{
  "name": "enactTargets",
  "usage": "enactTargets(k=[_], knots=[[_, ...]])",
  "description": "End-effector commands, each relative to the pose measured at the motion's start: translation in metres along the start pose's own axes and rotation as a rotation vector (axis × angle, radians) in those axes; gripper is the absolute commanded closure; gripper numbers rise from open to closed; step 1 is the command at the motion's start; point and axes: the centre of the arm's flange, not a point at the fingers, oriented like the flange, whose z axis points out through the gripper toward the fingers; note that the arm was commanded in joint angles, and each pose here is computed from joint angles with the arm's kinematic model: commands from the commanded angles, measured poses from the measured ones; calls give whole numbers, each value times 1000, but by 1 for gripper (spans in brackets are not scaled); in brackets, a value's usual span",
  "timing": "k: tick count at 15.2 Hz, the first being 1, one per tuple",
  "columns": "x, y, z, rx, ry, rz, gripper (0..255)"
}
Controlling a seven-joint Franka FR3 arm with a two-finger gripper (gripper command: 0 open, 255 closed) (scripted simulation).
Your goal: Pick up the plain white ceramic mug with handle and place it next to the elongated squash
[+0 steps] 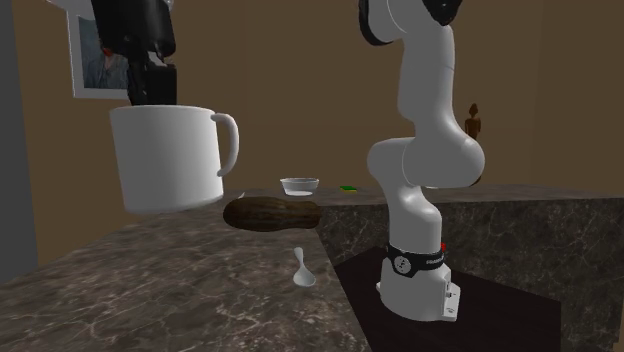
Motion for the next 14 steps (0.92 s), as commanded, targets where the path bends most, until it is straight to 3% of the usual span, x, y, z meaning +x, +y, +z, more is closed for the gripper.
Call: enactTargets(k=[1,14], knots=[[-9,24,0,0,0,-2,255],[-76,181,3,0,0,-2,255]])
